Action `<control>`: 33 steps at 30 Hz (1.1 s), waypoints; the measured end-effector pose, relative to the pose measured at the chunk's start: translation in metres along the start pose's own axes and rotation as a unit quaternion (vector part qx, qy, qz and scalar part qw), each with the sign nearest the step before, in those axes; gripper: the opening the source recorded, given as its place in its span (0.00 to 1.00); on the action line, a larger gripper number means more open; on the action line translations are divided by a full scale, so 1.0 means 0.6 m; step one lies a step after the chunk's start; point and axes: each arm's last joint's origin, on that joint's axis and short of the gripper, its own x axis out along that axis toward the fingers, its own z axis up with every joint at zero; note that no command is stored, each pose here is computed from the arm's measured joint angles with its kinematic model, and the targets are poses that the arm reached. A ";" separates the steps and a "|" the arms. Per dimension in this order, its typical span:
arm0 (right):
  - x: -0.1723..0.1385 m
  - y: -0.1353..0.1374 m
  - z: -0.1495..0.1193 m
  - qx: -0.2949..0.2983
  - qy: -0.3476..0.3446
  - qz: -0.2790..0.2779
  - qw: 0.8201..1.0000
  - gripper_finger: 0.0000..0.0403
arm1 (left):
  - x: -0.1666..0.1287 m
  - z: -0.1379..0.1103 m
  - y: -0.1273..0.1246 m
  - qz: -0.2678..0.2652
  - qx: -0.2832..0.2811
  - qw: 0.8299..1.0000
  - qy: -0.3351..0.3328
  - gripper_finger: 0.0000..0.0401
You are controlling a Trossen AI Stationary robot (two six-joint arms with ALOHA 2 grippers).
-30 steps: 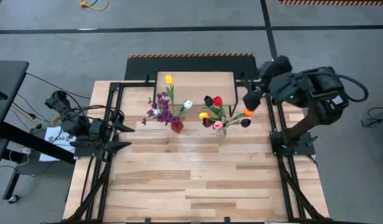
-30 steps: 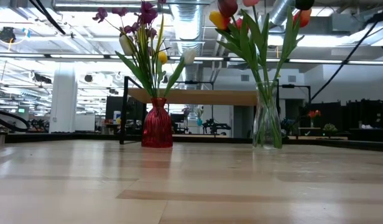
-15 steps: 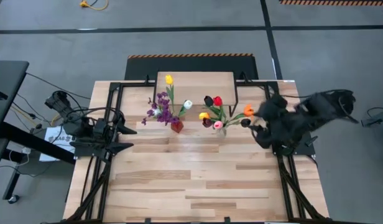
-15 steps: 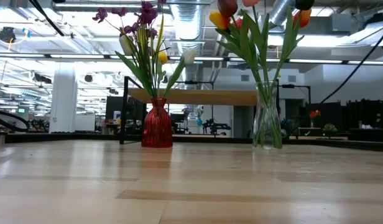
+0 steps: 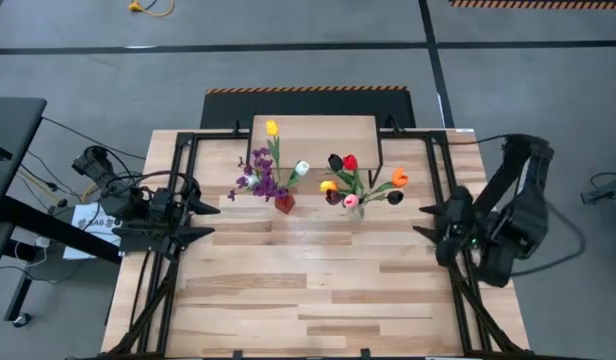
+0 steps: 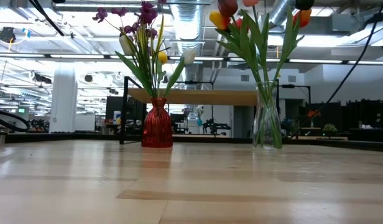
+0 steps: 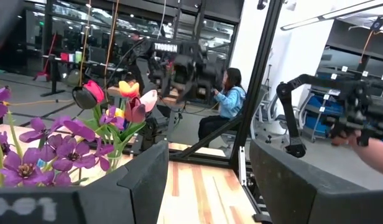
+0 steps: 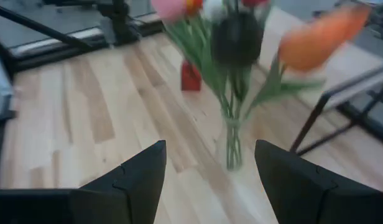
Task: Pick and place flowers into a vace then onto a shelf
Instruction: Put the transparent vase with flowers on the shelf
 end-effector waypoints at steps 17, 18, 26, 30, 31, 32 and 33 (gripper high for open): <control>0.173 0.080 -0.147 0.065 -0.088 -0.080 0.991 0.60 | 0.000 -0.003 0.000 -0.006 0.005 1.000 0.009 0.54; 0.181 0.084 -0.153 0.070 -0.089 -0.081 0.990 0.59 | 0.000 -0.005 0.000 -0.008 0.006 1.000 0.013 0.54; 0.256 0.123 -0.192 0.065 -0.129 -0.120 0.982 0.60 | 0.000 -0.007 0.000 -0.010 0.010 1.000 0.021 0.54; 0.296 0.128 -0.208 0.049 -0.138 -0.154 0.977 0.60 | 0.000 -0.008 0.000 -0.010 0.011 1.000 0.022 0.54; 0.304 0.128 -0.211 0.051 -0.139 -0.161 0.976 0.60 | 0.000 -0.008 0.000 -0.011 0.012 1.000 0.023 0.54; 0.312 0.127 -0.213 0.053 -0.138 -0.168 0.975 0.60 | 0.000 -0.009 0.000 -0.012 0.013 1.000 0.026 0.54; 0.319 0.126 -0.214 0.054 -0.138 -0.174 0.973 0.60 | 0.000 -0.010 0.000 -0.016 0.014 0.999 0.028 0.54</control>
